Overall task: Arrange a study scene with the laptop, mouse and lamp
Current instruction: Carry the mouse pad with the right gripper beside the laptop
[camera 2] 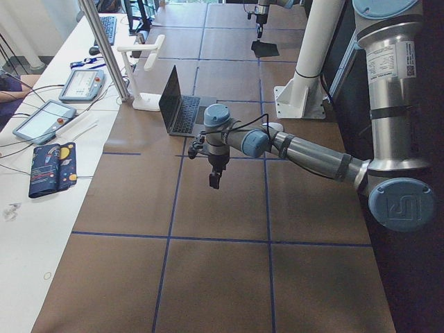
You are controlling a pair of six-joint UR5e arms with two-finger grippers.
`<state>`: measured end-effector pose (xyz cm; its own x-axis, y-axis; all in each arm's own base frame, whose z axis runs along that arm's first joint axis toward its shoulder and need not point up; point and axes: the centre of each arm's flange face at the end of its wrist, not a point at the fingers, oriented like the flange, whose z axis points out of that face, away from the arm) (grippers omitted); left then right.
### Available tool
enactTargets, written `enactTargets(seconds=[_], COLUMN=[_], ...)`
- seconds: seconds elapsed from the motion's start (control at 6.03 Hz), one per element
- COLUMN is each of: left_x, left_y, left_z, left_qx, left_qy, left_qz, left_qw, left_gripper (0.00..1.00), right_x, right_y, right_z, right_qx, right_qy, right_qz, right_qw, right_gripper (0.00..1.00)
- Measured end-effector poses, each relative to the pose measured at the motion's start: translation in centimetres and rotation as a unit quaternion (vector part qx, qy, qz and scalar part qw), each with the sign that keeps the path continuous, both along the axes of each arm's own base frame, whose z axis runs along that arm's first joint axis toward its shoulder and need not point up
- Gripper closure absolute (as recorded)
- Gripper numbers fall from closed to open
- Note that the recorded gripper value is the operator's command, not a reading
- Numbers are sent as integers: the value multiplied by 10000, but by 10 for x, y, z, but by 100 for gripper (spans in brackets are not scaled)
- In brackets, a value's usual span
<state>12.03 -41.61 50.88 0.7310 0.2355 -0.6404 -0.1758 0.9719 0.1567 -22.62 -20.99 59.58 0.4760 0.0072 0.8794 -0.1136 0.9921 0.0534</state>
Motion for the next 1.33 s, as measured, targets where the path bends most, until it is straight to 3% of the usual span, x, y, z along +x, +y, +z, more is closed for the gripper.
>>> enactTargets(seconds=[0.17,0.5,0.99,1.33], left_x=[0,0,1,3], left_y=[0,0,-1,-3], left_z=[0,-1,-4,-6], left_qx=[2,10,32,52], left_qy=[1,5,18,28], left_qz=[0,-1,5,8], left_qw=[10000,10000,10000,10000], left_gripper=[0,0,0,0], right_x=[-20,-81,-202,-249], right_y=[-25,-97,-233,-325], right_z=[-14,-64,-190,-240], right_qx=[58,45,-458,-684], right_qy=[-156,-127,146,207], right_qz=[249,734,1408,1839], right_qw=[9996,9972,9889,9803], right_gripper=[100,100,100,100])
